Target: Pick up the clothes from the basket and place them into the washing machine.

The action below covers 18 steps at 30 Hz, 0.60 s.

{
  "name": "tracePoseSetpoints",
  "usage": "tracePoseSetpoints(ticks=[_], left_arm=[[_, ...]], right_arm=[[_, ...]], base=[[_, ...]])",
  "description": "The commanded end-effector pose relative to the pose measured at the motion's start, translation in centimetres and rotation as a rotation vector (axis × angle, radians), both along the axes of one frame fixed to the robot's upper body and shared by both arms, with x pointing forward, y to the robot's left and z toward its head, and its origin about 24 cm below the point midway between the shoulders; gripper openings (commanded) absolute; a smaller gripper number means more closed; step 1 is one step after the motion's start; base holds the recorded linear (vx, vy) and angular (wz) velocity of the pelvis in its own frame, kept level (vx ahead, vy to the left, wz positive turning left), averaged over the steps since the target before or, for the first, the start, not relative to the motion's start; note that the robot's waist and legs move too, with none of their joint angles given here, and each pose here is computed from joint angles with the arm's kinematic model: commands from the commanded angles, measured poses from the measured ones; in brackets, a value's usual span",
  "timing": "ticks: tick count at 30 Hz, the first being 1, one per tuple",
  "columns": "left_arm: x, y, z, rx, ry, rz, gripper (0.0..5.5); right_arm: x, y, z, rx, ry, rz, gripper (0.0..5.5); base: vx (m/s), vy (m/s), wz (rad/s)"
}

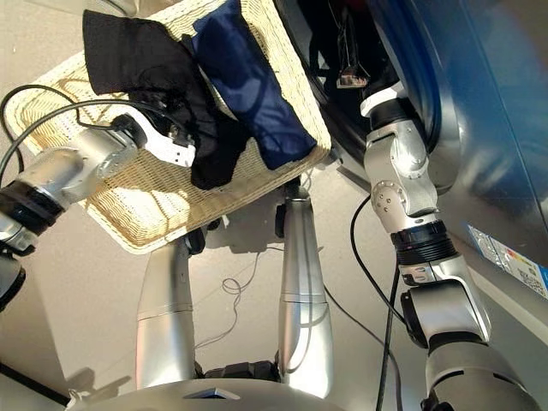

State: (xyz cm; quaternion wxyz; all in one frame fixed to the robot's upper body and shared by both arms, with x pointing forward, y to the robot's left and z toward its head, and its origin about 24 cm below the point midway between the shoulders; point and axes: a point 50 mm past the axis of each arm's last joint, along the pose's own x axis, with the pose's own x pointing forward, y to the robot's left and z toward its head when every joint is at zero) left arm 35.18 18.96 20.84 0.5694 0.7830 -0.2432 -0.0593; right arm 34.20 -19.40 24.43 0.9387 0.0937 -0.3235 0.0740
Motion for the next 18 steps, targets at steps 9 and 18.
tracePoseSetpoints(ticks=[9, 18], left_arm=[[-6.2, -2.7, 1.6, -0.318, -0.059, -0.379, 0.0], [-9.3, -6.1, 4.0, -0.521, 0.094, -0.768, 0.0]], right_arm=[[-1.9, -1.1, -6.0, -0.984, -0.042, -0.465, 5.5], [-3.3, 3.6, -3.5, -1.112, -0.231, -0.083, 5.5]], base=[[0.0, 0.0, 0.0], [0.0, 0.0, 0.0]])
